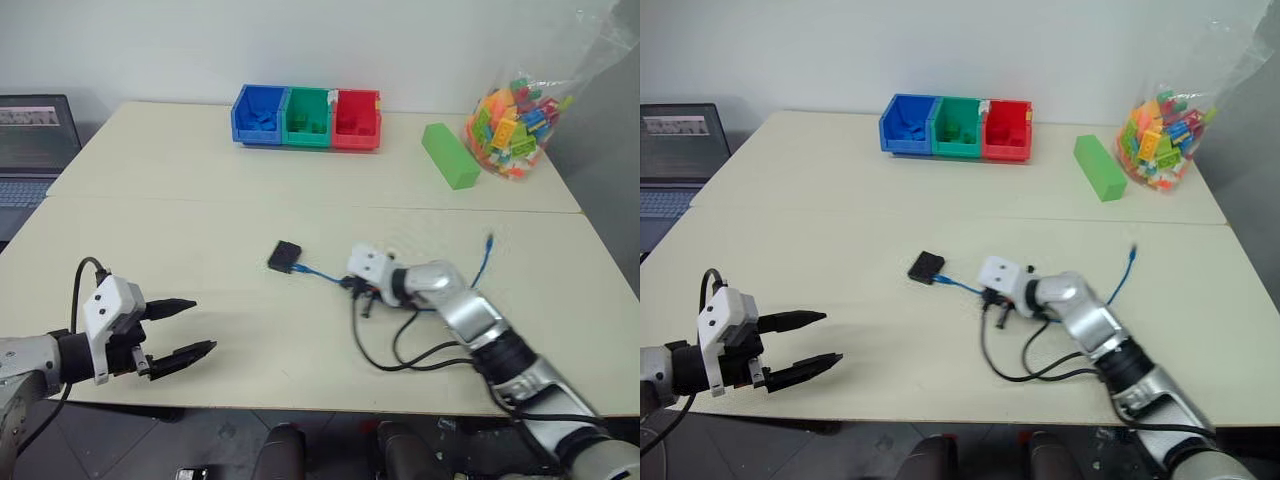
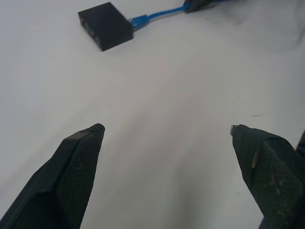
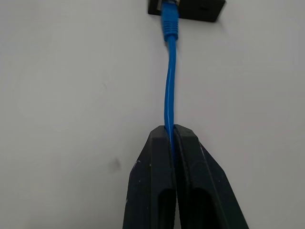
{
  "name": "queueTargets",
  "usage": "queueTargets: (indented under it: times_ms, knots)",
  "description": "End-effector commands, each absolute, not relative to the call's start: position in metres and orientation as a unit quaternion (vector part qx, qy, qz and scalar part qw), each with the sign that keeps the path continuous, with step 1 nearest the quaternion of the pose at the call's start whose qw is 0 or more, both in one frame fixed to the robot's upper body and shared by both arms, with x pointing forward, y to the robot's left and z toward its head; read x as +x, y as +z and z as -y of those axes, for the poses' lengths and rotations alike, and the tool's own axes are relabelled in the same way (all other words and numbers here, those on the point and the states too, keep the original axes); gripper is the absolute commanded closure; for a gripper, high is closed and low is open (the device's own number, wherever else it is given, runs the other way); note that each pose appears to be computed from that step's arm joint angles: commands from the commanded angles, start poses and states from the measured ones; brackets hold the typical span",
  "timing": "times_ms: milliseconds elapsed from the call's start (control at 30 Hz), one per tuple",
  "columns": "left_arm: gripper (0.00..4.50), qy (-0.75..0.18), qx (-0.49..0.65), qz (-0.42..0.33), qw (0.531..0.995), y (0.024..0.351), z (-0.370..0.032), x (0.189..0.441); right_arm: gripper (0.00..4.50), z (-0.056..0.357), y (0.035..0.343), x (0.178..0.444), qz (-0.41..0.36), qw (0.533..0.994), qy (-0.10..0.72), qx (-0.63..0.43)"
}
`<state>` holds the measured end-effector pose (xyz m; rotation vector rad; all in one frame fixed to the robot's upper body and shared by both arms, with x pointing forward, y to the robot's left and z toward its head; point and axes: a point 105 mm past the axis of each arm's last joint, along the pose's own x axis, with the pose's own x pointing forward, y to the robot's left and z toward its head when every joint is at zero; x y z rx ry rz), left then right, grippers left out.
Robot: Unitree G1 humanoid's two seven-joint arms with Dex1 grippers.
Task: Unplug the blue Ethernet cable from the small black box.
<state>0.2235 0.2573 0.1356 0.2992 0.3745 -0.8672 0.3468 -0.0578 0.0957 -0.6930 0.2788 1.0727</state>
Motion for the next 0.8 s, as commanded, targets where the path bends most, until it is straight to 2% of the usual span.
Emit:
queueTargets:
  times_ms: [33, 133, 200, 267, 300, 400, 800]
  knots:
    - [0.00, -0.430, 0.158, -0.164, 0.874, 0.141, -0.249, 0.228, 4.44, 0.079, 0.102, 0.334, -0.138, 0.778, 0.522, -0.321]
    - [0.00, -0.438, 0.156, -0.158, 0.871, 0.142, -0.244, 0.232, 4.44, 0.083, 0.102, 0.326, -0.144, 0.770, 0.536, -0.313]
    - [0.00, -0.446, 0.155, -0.155, 0.868, 0.142, -0.239, 0.234, 4.00, 0.082, 0.102, 0.327, -0.132, 0.772, 0.535, -0.316]
    - [0.00, -0.450, 0.155, -0.154, 0.866, 0.143, -0.237, 0.234, 3.76, 0.078, 0.107, 0.332, -0.112, 0.781, 0.525, -0.320]
    - [0.00, -0.451, 0.155, -0.154, 0.866, 0.143, -0.237, 0.235, 3.38, 0.076, 0.111, 0.337, -0.099, 0.791, 0.513, -0.318]
    - [0.00, -0.452, 0.153, -0.153, 0.865, 0.144, -0.236, 0.235, 2.76, 0.064, 0.122, 0.342, -0.081, 0.808, 0.508, -0.288]
    - [0.00, -0.454, 0.152, -0.150, 0.865, 0.145, -0.231, 0.236, 2.76, 0.024, 0.111, 0.356, -0.091, 0.827, 0.506, -0.229]
